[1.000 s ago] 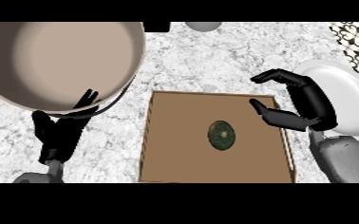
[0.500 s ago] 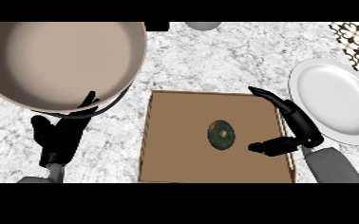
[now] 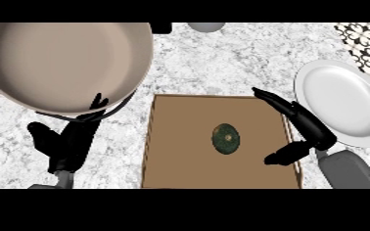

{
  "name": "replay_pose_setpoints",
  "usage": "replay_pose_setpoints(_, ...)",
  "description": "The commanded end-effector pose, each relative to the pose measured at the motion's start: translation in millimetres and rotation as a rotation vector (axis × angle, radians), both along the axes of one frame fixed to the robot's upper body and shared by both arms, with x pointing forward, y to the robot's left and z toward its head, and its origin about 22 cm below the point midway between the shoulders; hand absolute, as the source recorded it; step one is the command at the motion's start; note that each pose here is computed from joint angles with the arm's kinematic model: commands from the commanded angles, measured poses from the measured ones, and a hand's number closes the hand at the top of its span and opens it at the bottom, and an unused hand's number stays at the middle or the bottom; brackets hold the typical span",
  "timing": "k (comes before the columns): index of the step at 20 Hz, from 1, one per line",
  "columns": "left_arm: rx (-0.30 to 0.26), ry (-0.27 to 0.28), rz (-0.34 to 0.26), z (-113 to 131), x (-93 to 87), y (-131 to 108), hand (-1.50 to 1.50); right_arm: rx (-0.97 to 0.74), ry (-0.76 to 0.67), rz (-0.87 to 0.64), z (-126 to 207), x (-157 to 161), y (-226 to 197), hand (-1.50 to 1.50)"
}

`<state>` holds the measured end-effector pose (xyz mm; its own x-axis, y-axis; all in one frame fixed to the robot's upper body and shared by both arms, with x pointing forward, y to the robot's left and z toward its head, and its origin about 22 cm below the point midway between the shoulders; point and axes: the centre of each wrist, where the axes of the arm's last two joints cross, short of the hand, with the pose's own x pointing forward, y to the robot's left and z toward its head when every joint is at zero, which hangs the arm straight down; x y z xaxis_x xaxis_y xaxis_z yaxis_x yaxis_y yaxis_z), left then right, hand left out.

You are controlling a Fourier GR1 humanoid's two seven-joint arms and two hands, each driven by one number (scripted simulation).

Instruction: Pick the squash from the tray and place it in the plate

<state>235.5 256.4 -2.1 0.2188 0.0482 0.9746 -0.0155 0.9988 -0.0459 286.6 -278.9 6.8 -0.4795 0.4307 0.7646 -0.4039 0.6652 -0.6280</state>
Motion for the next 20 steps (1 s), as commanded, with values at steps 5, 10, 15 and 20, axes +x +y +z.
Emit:
replay_pose_setpoints(5,0.205,-0.081,0.062,22,27.3,16,0.0,-0.243,0.089,0.062,13,1,35,-1.5)
replay_pose_setpoints(10,0.217,-0.057,0.025,16,21.9,37,0.0,-0.391,0.052,0.007,22,11,52,-1.5)
replay_pose_setpoints(15,0.192,-0.057,0.056,17,32.2,35,0.0,-0.502,0.094,0.021,29,15,56,-1.5)
replay_pose_setpoints(20,0.21,-0.055,0.05,17,30.8,18,0.0,-0.566,0.115,0.049,27,3,92,-1.5)
